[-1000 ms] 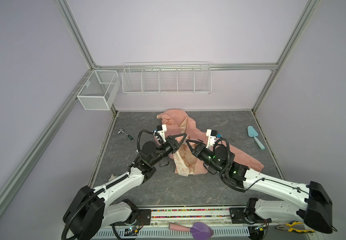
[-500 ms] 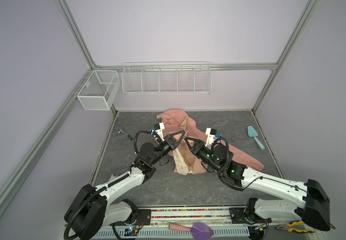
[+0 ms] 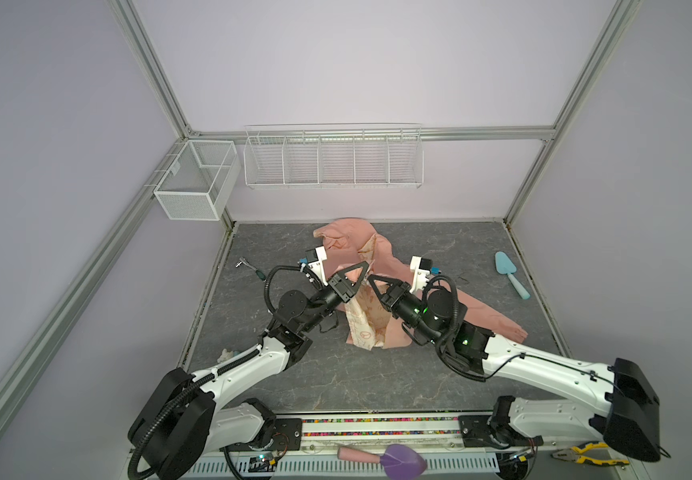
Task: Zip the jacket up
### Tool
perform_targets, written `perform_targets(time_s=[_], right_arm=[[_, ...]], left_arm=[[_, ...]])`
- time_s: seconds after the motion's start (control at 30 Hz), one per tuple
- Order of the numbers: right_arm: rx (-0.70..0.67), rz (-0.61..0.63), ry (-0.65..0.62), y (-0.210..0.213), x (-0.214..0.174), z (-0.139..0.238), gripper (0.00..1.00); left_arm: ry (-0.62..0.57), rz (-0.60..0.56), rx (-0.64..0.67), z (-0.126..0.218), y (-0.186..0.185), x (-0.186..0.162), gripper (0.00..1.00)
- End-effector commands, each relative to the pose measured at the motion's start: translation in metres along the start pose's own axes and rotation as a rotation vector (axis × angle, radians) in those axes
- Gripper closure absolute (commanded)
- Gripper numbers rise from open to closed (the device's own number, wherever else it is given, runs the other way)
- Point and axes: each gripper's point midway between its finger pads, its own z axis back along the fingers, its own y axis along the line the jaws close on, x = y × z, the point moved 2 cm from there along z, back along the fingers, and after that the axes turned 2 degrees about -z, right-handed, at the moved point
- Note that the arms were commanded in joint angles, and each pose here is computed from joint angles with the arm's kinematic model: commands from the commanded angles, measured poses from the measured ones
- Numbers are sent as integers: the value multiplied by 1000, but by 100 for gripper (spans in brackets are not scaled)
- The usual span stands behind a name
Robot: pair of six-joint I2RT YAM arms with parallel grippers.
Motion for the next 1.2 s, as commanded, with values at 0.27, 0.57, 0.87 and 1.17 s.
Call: perform_targets(time_s=[0.27, 0.57, 0.87, 1.17], right_arm=[[267, -63, 358, 73, -81, 2, 94], [163, -39, 323, 38, -73, 7, 94], [-44, 71, 244, -32, -31, 23, 94], [-8, 83, 265, -28, -38, 17, 94]], left_arm=[[2, -37, 202, -29, 59, -12, 100], [-10, 12, 177, -28, 57, -12, 100], [55, 123, 203, -13, 36, -1, 100], [57, 280, 135, -28, 25, 5, 100]])
